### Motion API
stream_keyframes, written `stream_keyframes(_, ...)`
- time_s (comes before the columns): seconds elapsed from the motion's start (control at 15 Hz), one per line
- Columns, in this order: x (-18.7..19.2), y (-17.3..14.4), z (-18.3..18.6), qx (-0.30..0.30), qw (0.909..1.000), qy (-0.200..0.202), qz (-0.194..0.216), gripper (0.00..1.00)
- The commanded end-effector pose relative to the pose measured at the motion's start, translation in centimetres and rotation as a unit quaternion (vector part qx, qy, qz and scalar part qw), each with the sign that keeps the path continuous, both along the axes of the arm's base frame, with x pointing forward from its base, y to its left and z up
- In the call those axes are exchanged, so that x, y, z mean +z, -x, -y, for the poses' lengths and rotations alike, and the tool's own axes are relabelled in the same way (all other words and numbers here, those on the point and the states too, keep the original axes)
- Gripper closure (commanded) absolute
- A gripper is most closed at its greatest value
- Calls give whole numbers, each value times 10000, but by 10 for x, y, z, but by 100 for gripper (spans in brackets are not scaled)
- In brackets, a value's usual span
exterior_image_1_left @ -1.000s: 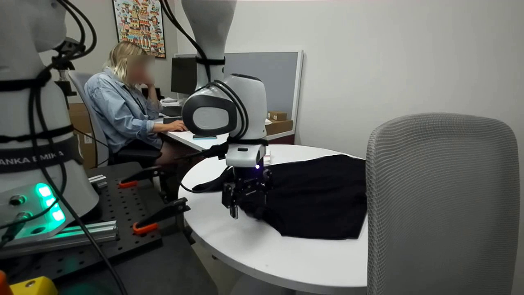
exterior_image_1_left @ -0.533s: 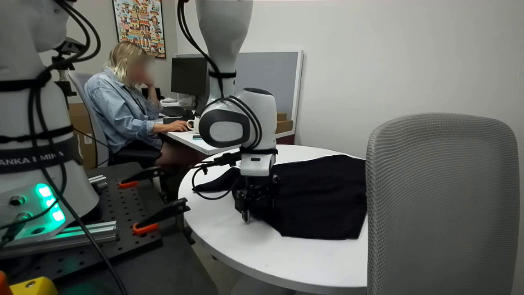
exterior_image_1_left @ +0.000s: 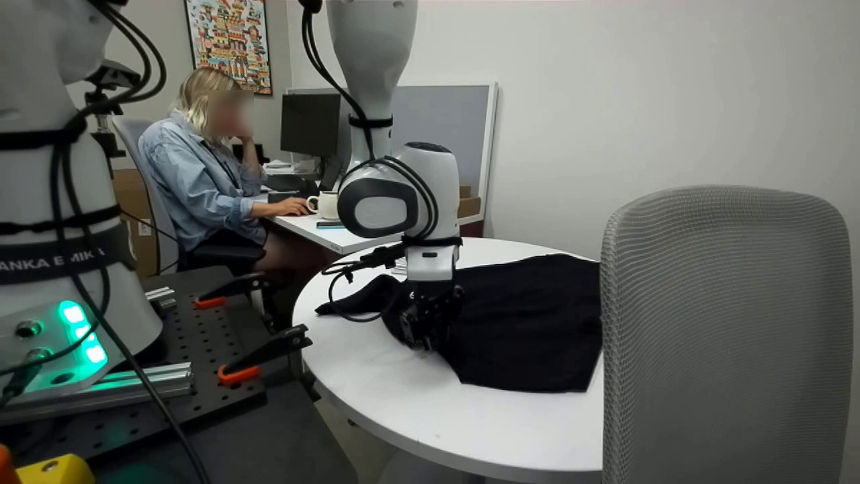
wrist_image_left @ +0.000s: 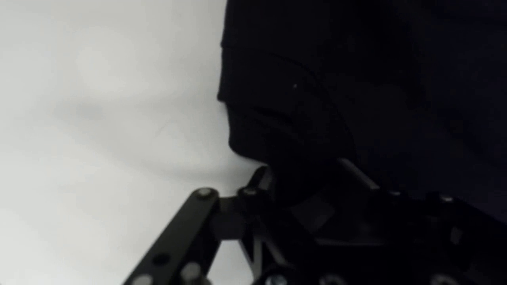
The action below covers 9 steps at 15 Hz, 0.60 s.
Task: Hang the black t-shirt on the backrest of the grey chair
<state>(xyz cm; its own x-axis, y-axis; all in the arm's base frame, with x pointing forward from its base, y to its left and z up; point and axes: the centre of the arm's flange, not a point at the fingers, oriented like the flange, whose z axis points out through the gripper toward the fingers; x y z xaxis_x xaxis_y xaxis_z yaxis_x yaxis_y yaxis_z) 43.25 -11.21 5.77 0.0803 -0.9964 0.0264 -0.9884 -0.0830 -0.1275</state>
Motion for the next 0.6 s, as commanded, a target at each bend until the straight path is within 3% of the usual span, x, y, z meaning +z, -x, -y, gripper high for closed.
stream_keyframes(0.0,25,0,-17,260,9996,70,131,92)
stream_keyframes(0.13,49,-1,-28,457,9986,70,262,100)
stream_keyframes(0.53,153,-16,-85,1283,9891,127,713,99)
